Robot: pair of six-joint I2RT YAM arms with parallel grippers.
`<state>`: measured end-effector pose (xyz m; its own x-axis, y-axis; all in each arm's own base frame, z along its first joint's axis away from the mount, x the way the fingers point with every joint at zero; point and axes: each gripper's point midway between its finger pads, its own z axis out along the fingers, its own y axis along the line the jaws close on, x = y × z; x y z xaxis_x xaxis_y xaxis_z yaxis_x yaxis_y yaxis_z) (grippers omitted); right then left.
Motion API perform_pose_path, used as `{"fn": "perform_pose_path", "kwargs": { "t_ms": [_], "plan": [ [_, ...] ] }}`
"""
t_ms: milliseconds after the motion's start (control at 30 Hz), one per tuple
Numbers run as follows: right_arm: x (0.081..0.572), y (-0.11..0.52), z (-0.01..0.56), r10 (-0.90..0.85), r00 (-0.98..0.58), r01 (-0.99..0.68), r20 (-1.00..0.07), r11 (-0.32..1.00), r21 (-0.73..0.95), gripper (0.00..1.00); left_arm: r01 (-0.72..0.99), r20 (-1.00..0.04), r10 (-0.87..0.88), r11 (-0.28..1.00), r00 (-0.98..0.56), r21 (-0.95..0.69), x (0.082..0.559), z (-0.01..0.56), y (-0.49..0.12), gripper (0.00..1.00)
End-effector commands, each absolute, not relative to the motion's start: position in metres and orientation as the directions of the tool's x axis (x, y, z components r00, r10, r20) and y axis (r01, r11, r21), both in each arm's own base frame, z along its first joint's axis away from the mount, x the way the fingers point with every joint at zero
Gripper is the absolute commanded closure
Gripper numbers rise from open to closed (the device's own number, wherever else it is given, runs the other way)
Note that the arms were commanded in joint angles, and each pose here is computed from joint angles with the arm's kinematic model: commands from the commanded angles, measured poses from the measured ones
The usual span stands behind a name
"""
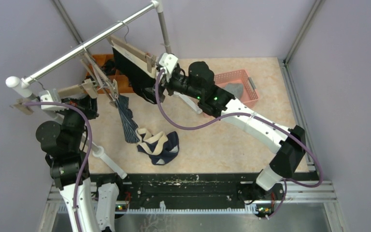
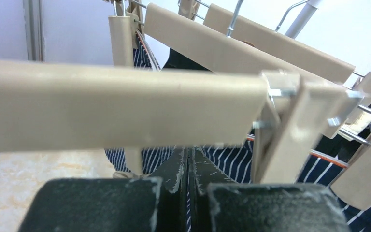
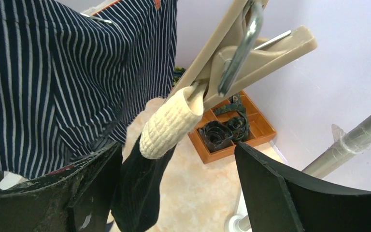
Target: Remove the underwear clipped to the hanger
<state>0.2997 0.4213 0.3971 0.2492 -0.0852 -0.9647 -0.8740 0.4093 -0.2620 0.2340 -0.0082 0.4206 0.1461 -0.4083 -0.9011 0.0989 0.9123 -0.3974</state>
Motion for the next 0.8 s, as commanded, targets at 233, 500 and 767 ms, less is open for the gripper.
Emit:
{"fn": "perform_pose_path", "kwargs": {
  "t_ms": [233, 500, 767],
  "plan": [
    [0.292, 0.390, 0.476, -0.055, 0.430, -0.772, -0.901, 0.496, -0.398, 0.14, 0.274, -0.945, -0.290, 0.931, 0.149, -0.243, 0.213, 0.424, -0.041, 0.75],
    [0.288, 0.390, 0.486, -0.036, 0.429, -0.781, -0.903, 0.487, -0.391, 0.13, 0.290, -0.975, -0.182, 0.947, 0.129, -0.138, 0.169, 0.403, -0.055, 0.76],
    [0.304, 0.380, 0.502, -0.078, 0.472, -0.704, -0.878, 0.567, -0.429, 0.12, -0.080, -0.956, -0.245, 0.962, 0.162, -0.260, 0.106, 0.394, -0.009, 0.88]
  ]
}}
